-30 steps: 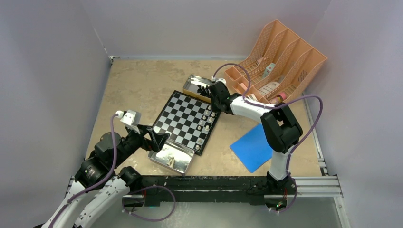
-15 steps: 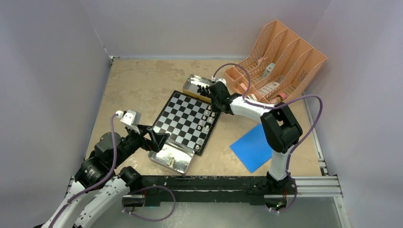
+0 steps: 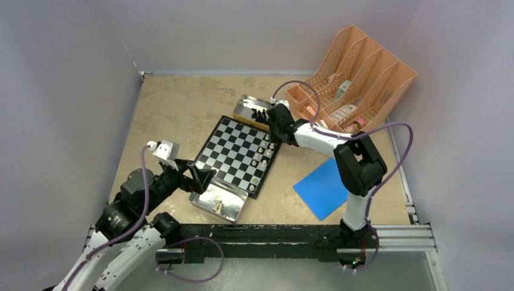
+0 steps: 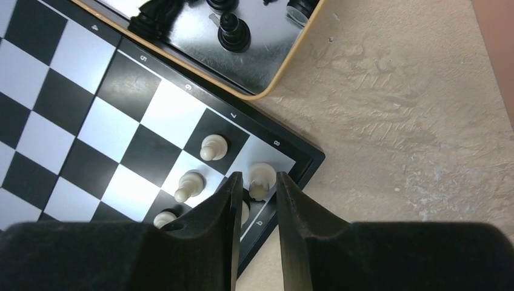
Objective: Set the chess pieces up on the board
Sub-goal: Place the chess piece on the chessboard, then pick up the chess piece from the storage box.
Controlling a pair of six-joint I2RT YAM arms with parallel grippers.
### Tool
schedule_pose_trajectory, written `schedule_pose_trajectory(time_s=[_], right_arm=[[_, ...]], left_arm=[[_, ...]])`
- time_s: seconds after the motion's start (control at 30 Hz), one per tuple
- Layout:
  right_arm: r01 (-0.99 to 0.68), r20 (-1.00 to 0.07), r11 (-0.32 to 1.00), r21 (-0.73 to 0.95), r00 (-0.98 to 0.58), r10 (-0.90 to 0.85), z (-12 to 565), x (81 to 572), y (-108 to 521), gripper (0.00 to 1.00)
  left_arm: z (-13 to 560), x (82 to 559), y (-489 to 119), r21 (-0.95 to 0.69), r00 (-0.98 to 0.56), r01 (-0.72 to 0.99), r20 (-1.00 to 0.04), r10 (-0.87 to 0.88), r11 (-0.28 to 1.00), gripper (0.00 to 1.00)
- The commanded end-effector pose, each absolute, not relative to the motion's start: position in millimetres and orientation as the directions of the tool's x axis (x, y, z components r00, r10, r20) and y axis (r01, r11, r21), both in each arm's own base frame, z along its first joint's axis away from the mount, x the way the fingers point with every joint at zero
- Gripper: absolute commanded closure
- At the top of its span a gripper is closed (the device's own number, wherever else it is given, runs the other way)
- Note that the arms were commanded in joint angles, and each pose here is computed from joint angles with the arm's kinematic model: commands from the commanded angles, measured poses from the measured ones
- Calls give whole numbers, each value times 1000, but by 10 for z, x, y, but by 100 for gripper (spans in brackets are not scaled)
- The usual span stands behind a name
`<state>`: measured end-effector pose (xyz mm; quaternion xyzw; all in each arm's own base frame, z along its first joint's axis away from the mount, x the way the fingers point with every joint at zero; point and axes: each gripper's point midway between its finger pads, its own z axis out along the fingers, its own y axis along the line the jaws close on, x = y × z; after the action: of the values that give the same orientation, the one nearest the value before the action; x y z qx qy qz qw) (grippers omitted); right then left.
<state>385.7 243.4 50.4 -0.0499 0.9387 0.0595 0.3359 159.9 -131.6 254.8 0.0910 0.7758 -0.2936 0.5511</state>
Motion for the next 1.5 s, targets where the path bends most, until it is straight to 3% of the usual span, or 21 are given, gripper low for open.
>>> schedule_pose_trajectory(time_s=[0.0,0.33,0.53,0.7,0.83,1.03,1.27,1.47], right_arm=[[-131,-702,984,118,-712,-11,910,3934,2439,70],[-171,-774,960,223,-629,68,1620,3910,2514,60],[-339,-798,871,355,-596,93,1928,3671,2753,59],[-443,-808,788,428,-578,115,2122,3396,2834,59],[-471,-839,781,411,-531,122,2160,3293,2741,58],[-536,-849,721,439,-510,138,2207,3112,2773,59],[-585,-850,673,453,-510,130,2297,2988,2817,59],[-598,-853,662,452,-506,126,2361,2978,2860,59]], left_arm=[[2621,1641,-1295,-369,-361,444,-908,-214,817,0],[2428,1764,-1225,-398,-422,320,-872,-247,860,0],[2293,1824,-1379,-390,-523,312,-832,-186,866,7],[2067,1901,-1415,-374,-685,152,-708,-175,915,15],[1990,1886,-1597,-371,-779,167,-618,-108,914,22],[1660,1688,-1671,-335,-924,54,-374,-81,941,37],[1324,1500,-1762,-354,-970,-70,-195,-147,933,50],[1026,1560,-1765,-268,-982,-98,-129,-137,958,56]])
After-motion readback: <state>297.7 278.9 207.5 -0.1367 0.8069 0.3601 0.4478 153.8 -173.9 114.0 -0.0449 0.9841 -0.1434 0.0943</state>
